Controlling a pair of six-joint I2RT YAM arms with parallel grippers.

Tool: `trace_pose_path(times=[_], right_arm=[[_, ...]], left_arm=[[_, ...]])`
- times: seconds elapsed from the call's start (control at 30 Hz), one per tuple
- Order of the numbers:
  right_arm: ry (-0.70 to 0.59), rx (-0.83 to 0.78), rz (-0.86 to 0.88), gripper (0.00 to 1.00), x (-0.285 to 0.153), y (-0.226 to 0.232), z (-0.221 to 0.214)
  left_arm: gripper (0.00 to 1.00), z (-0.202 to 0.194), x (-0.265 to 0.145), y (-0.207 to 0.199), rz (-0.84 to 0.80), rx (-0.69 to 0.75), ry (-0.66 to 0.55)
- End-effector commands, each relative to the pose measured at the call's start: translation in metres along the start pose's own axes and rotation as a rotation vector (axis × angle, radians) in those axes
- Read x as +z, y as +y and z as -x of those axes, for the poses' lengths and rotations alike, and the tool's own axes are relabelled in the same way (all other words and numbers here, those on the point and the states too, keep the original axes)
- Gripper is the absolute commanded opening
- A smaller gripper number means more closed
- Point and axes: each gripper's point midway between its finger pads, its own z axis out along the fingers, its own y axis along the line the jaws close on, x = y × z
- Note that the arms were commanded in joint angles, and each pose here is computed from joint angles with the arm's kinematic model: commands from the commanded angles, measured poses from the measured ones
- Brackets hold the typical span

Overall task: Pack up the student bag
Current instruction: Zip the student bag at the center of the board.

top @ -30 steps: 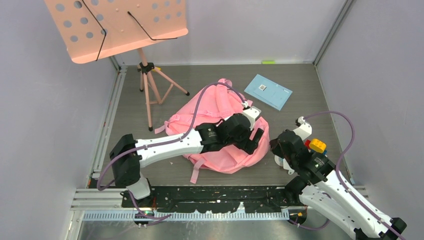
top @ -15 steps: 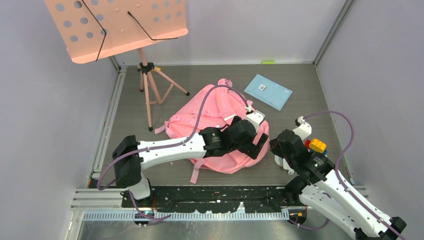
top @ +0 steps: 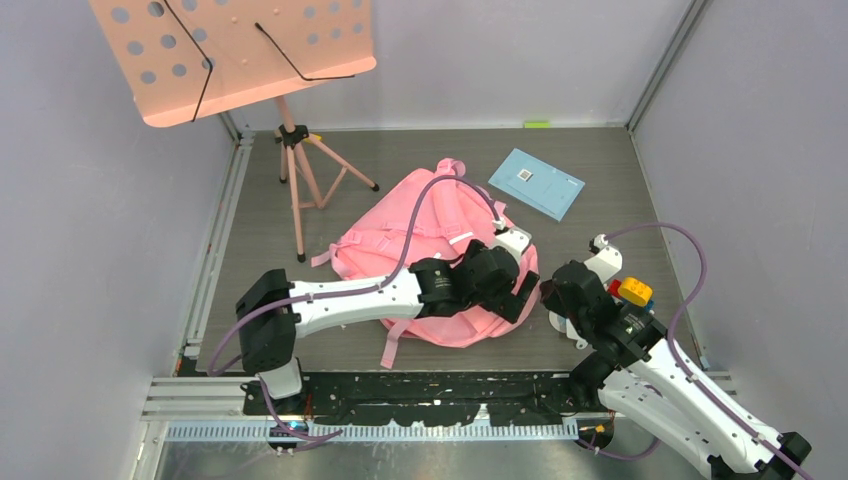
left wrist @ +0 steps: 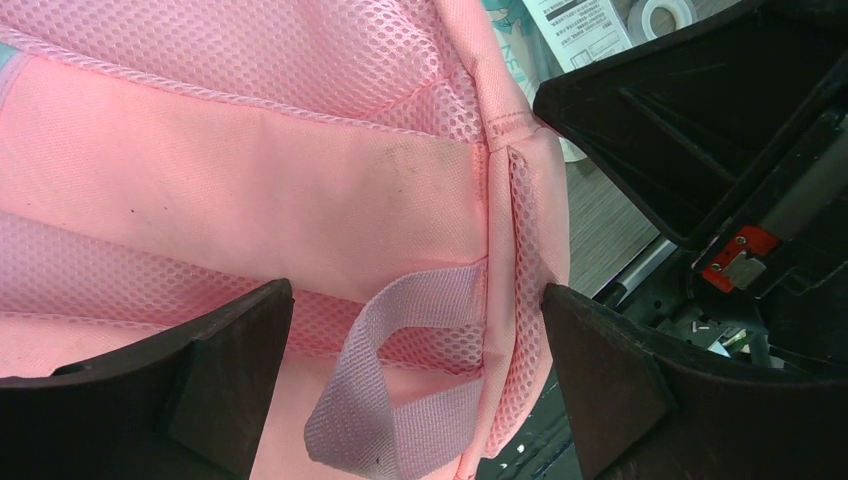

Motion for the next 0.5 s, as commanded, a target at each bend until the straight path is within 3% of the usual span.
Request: trace_pose_path(times=[0.0,0.07,0.17,0.3,0.47], right_arm=[[-0.099,0.077,0.04,0.0,-0.001,0.014,0.023],[-0.097,0.079,0.04,0.0,-0.001,0.013,0.023],[-0.096,0.082,0.042,0.0,-0.001,0.013,0.022],[-0.092,0.075,0.038,0.0,0.0,0.011,0.019],[-0.059,0.074,0.032,0.0,0.007,0.007,0.006]], left_arm=[[1.0,0.006,0.005,-0.01,-0.023,-0.055,-0.027],[0.95,0.0,0.011,-0.003,0.013,-0.045,-0.011],[0.65,-0.006,0.017,0.012,0.097,-0.019,0.0],[0.31,0.007,0.019,0.019,0.153,0.009,-0.036],[0.0,0.023,0.022,0.028,0.176,0.005,-0.065]])
